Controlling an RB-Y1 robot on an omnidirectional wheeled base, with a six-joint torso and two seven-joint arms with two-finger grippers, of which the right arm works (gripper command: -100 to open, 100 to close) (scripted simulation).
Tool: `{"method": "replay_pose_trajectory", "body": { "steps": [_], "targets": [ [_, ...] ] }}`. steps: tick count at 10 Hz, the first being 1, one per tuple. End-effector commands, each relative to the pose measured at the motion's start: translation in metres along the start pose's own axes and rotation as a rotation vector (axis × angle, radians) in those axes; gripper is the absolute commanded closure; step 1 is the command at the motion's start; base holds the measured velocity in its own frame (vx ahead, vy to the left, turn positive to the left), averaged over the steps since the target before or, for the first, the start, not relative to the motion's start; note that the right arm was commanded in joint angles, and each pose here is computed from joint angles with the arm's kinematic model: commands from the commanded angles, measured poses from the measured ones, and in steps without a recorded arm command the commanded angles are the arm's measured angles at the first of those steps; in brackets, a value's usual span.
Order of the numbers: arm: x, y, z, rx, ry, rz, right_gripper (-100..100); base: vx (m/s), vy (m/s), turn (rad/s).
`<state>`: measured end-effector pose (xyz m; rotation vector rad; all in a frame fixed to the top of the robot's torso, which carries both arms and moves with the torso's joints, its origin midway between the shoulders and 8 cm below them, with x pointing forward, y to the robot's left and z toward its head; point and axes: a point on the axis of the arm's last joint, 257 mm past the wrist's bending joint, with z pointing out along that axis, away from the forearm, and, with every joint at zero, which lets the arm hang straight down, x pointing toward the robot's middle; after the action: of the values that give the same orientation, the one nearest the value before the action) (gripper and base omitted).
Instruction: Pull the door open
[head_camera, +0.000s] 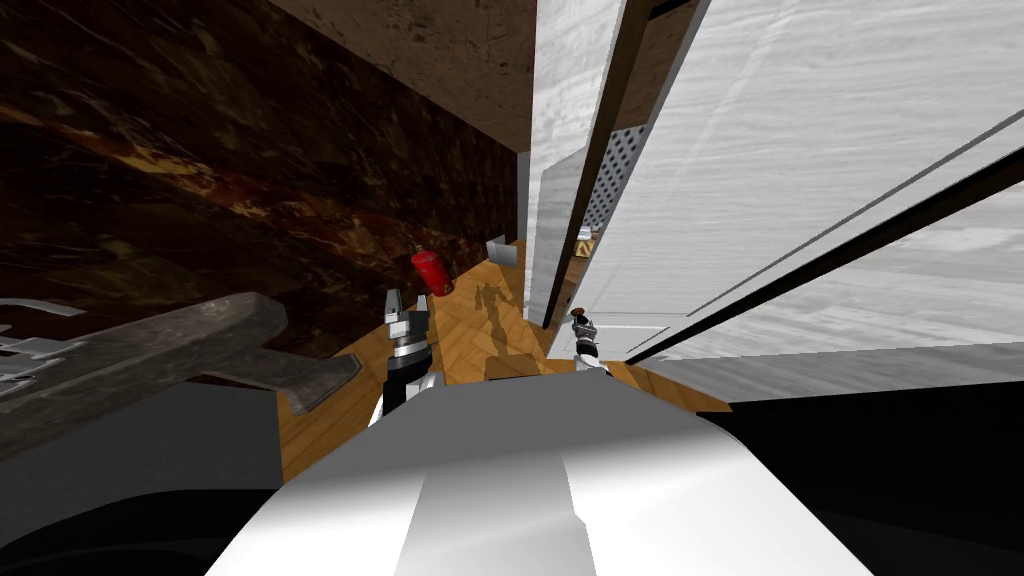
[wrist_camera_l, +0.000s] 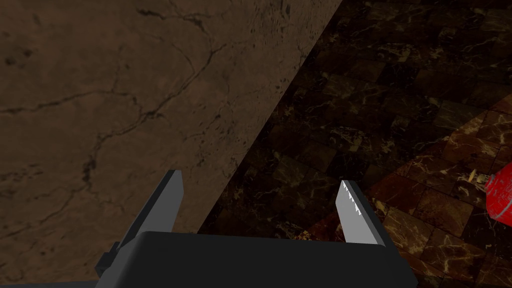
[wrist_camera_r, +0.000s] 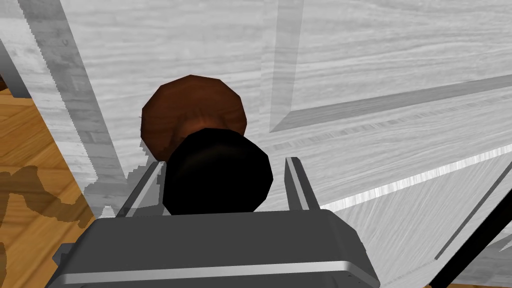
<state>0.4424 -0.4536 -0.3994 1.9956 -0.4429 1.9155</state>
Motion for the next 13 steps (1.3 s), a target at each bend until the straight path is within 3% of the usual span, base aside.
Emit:
{"method": "replay_pose_trajectory", "body": {
  "steps": [1,4,13],
  "targets": [
    [0.016,0.019,0.0092,-0.025,0.034,-0.017,100,-0.023,-0.003,-0.010],
    [0.017,0.022,0.0099,-0.027,0.036,-0.019,100,-0.011,-0.003,0.014],
    [0.023,0.044,0.0133,-0.039,0.049,-0.036,100,-0.171,-0.008,0.055]
  ]
}}
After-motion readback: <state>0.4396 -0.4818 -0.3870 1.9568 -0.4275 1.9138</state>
